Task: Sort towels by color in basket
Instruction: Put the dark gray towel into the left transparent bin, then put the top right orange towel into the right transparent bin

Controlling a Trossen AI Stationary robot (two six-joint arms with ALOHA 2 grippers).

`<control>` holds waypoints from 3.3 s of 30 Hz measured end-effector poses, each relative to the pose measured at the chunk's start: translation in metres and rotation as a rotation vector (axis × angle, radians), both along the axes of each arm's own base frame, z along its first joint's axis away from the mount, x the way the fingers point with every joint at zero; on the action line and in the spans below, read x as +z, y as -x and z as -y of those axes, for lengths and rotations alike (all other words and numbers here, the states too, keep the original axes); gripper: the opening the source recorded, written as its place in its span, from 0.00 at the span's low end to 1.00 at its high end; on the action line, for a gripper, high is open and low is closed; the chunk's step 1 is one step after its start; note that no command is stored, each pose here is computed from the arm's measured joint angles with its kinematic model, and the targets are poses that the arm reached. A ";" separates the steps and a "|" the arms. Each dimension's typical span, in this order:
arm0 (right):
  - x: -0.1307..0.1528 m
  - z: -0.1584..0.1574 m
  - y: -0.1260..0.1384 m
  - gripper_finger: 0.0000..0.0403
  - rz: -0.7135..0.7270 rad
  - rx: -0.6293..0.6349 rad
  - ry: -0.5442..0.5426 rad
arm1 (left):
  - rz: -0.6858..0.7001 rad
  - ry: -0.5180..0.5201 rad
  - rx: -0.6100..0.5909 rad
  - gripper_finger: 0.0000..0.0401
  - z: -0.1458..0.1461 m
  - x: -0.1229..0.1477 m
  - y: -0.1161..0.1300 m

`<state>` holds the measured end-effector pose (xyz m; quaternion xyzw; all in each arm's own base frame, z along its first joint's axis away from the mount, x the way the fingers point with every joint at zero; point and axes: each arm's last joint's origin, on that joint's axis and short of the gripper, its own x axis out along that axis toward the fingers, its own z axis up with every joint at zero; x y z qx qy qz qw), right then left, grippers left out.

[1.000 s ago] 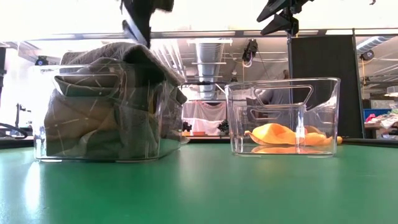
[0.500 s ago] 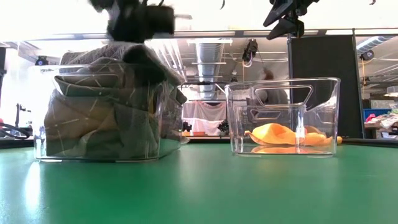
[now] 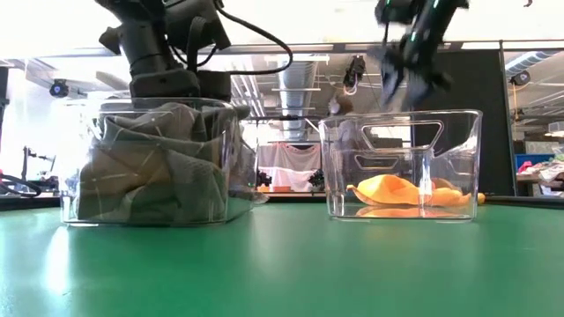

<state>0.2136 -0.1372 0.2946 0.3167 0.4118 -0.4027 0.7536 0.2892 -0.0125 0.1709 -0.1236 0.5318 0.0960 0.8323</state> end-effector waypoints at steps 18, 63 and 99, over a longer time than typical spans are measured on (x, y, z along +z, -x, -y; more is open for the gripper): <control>-0.135 0.073 -0.027 0.73 -0.169 -0.307 -0.242 | 0.113 -0.157 -0.071 0.53 0.002 0.131 -0.013; 0.078 -0.151 0.017 0.03 0.473 0.376 0.185 | 0.913 -0.016 0.156 0.53 0.000 0.188 0.119; -0.104 -0.159 -0.081 0.50 -0.232 0.695 0.118 | 0.069 -0.109 1.043 0.53 -0.116 0.115 0.168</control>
